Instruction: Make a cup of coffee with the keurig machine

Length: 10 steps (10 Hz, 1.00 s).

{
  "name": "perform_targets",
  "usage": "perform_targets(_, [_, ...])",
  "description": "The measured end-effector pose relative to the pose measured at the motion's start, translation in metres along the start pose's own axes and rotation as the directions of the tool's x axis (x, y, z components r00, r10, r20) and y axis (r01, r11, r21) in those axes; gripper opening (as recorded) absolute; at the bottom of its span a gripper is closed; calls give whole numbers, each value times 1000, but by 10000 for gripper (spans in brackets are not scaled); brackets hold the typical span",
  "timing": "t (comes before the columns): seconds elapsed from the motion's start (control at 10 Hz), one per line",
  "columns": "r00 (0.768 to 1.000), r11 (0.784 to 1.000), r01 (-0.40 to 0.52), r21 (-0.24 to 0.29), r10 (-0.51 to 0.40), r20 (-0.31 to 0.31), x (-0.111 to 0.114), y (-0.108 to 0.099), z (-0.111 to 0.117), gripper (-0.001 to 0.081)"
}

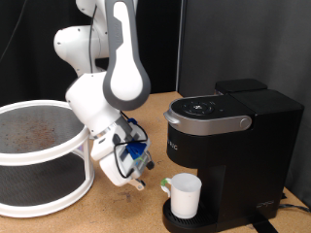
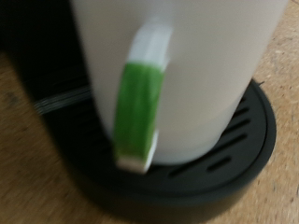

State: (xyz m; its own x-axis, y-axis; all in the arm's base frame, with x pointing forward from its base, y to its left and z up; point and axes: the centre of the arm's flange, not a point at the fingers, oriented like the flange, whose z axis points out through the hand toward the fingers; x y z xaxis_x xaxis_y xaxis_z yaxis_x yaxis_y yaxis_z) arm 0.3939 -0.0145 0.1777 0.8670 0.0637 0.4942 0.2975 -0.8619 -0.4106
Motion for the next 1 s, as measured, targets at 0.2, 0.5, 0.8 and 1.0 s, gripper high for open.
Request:
perform_targets(0.2, [1000, 999, -7, 31, 7, 10, -8, 4, -21, 807])
perform_targets(0.5, [999, 996, -23, 92, 20, 37, -1, -4, -22, 807])
perform_targets(0.8, [999, 978, 37, 206, -34, -17, 19, -26, -44, 807])
perform_targets(1.0, [991, 970, 100, 219, -78, -110, 31, -37, -63, 807])
